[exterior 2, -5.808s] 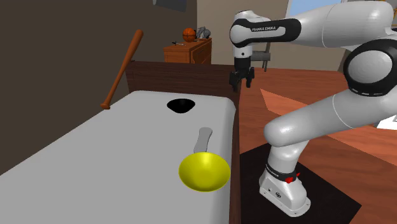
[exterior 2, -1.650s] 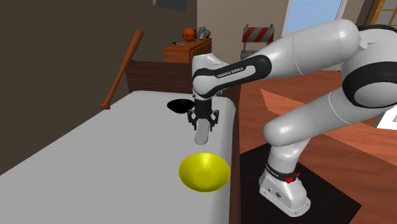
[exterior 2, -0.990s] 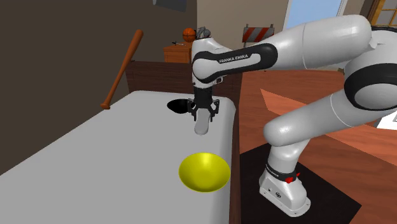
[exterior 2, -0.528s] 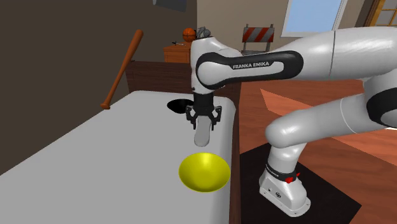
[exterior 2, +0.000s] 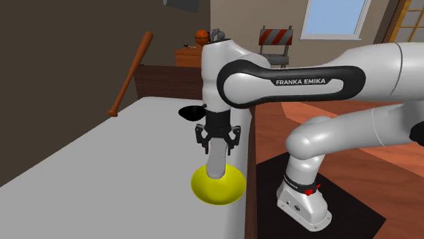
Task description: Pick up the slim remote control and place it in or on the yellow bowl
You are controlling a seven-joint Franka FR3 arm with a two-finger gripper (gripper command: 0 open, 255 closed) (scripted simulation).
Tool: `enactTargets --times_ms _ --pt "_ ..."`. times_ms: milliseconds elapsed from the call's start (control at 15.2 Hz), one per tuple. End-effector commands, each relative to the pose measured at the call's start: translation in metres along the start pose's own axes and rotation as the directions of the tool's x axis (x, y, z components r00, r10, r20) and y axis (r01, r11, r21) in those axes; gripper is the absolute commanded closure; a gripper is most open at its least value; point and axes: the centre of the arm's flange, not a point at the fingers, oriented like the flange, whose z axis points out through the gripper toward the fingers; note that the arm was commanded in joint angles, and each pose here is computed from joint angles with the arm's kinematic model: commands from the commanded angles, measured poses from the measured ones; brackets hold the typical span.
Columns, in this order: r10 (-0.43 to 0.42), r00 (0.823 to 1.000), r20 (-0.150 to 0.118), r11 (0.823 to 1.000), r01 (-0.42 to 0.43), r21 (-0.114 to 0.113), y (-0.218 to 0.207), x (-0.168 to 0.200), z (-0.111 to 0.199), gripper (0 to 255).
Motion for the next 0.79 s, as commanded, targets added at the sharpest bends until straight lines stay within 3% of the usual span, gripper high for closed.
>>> enactTargets --times_ms 0,132,726 --pt "0.001 1.0 0.001 1.0 -0.001 0.0 0.004 -0.026 -0.001 255" --pt "0.001 1.0 0.001 1.0 -0.001 0.0 0.006 -0.042 -0.002 255" --pt "0.001 1.0 0.001 1.0 -0.001 0.0 0.005 -0.042 0.045 255"
